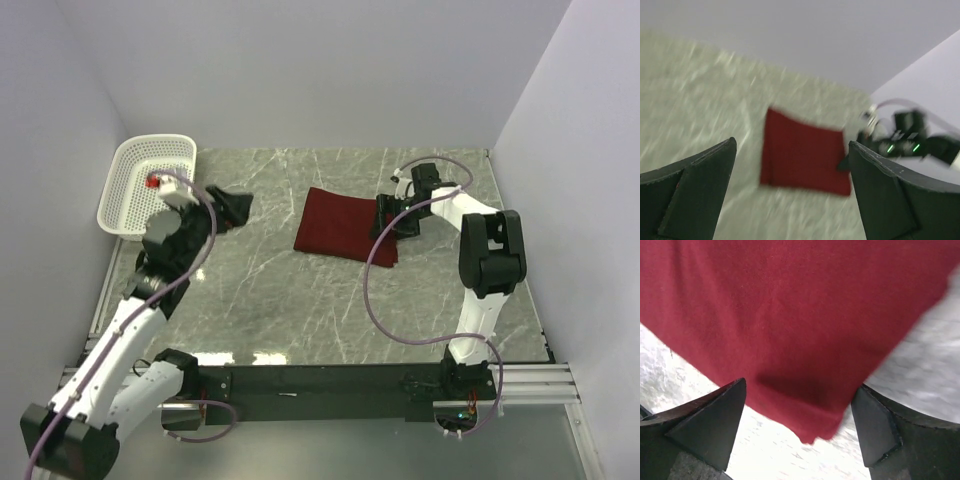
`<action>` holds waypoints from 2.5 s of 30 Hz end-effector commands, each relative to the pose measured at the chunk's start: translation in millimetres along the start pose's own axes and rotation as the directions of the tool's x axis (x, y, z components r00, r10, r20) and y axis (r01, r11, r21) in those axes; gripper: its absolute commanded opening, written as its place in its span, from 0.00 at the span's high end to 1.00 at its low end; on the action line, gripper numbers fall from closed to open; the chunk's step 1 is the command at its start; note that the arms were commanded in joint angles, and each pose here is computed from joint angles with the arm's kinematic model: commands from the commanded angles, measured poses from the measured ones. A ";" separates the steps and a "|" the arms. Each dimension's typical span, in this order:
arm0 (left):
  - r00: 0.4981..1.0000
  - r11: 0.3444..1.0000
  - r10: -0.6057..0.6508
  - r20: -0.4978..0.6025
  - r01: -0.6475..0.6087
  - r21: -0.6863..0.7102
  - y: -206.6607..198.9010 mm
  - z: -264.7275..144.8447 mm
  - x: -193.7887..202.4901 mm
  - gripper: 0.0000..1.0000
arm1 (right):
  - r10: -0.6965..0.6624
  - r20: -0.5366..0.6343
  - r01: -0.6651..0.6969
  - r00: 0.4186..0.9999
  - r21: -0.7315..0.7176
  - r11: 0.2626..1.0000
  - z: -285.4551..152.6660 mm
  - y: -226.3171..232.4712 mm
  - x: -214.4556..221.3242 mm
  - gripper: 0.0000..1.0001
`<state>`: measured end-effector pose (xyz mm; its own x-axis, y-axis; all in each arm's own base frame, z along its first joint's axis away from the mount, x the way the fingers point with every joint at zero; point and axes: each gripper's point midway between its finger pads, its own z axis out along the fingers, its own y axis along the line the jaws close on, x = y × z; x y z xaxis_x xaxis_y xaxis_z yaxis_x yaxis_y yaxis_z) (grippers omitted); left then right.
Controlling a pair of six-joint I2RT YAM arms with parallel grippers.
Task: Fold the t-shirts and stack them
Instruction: Neatly place the folded tshirt to the corner
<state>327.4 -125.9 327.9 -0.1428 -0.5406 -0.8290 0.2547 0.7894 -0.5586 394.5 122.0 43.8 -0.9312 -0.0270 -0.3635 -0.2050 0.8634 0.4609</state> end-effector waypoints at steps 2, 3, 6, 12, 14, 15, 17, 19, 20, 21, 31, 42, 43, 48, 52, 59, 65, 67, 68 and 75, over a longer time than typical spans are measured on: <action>0.993 0.994 -0.008 -0.119 -0.005 -0.106 35.6 -46.2 45.2 0.01 | 0.046 0.020 -0.048 0.999 0.078 0.996 7.5 -10.8 -11.1 0.12; 0.994 0.995 -0.024 -0.105 0.013 -0.101 32.9 -61.9 41.5 0.01 | 0.048 0.018 -0.050 0.999 0.097 0.994 8.4 -14.7 -9.5 0.13; 0.994 0.994 -0.062 -0.086 0.054 -0.093 31.0 -88.6 40.6 0.01 | 0.053 0.033 -0.057 0.998 0.146 0.988 3.8 -22.0 -9.0 0.15; 0.984 0.985 -0.163 -0.075 0.158 -0.071 29.0 -120.1 49.6 0.00 | 0.043 0.035 -0.049 0.998 0.172 0.984 -2.9 -23.0 -8.5 0.21; 0.981 0.982 -0.182 -0.067 0.178 -0.066 30.5 -126.4 52.9 0.01 | 0.034 0.030 -0.039 0.999 0.175 0.984 -4.2 -23.3 -8.7 0.24; 0.978 0.978 -0.200 -0.063 0.196 -0.065 30.7 -128.1 54.2 0.00 | 0.027 0.037 -0.033 0.999 0.172 0.984 -6.4 -22.4 -9.6 0.25; 0.976 0.977 -0.209 -0.057 0.206 -0.060 32.0 -131.1 56.6 0.01 | 0.005 0.051 -0.014 0.999 0.177 0.984 -11.3 -21.5 -10.6 0.27; 0.973 0.975 -0.219 -0.071 0.216 -0.049 30.5 -132.3 60.5 0.01 | -0.019 0.081 0.004 0.997 0.183 0.983 -20.6 -17.8 -17.4 0.27; 0.973 0.976 -0.217 -0.074 0.215 -0.044 29.4 -131.8 60.7 0.00 | -0.033 0.085 0.016 0.996 0.185 0.983 -23.3 -17.0 -18.8 0.27; 0.974 0.976 -0.215 -0.078 0.212 -0.045 29.3 -131.1 61.0 0.01 | -0.039 0.094 0.020 0.995 0.193 0.981 -27.4 -17.0 -20.9 0.27; 0.975 0.980 -0.198 -0.105 0.193 -0.052 28.2 -128.5 62.3 0.01 | 0.023 0.004 -0.023 1.000 0.116 0.993 0.6 -16.1 -6.4 0.28; 0.972 0.976 -0.216 -0.091 0.214 -0.032 25.8 -133.9 61.6 0.01 | 0.054 -0.053 -0.049 0.997 0.086 0.995 8.8 -19.5 6.5 0.77; 0.972 0.976 -0.216 -0.090 0.214 -0.031 25.5 -134.3 61.1 0.01 | 0.056 -0.055 -0.050 0.997 0.095 0.994 8.2 -24.1 6.6 0.82; 0.972 0.976 -0.219 -0.085 0.218 -0.022 24.2 -136.7 60.3 0.01 | 0.033 -0.021 -0.028 0.999 0.192 0.981 -16.0 -58.3 -10.7 1.00; 0.972 0.976 -0.220 -0.082 0.220 -0.014 23.2 -138.3 59.7 0.01 | -0.038 -0.016 0.041 0.999 0.320 0.947 -53.8 -102.8 -31.3 1.00; 0.973 0.975 -0.219 -0.078 0.220 0.003 20.8 -140.0 59.2 0.01 | 0.012 -0.034 0.008 0.999 0.529 0.848 -134.6 -224.6 -51.7 1.00; 0.973 0.977 -0.213 -0.087 0.215 0.008 19.7 -138.7 60.0 0.01 | 0.016 -0.020 0.000 1.000 0.631 0.776 -173.8 -276.2 -57.6 0.46; 0.973 0.977 -0.212 -0.093 0.213 0.004 19.8 -138.0 60.6 0.00 | 0.005 -0.011 0.003 1.000 0.638 0.770 -178.2 -271.5 -55.8 0.30; 0.973 0.977 -0.211 -0.093 0.212 0.004 19.4 -138.2 60.0 0.01 | -0.017 0.012 0.005 1.000 0.650 0.760 -180.5 -271.7 -61.7 0.27; 0.973 0.977 -0.213 -0.093 0.215 0.008 18.3 -139.0 59.5 0.01 | -0.097 0.076 0.017 0.992 0.691 0.723 -205.1 -250.2 -65.2 0.25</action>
<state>191.5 -99.8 254.3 -0.2906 -0.6663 -0.6867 0.1891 0.6635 -0.7239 430.7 -189.2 61.0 -0.9448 -0.0191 -0.3272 0.0320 0.9882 -0.1500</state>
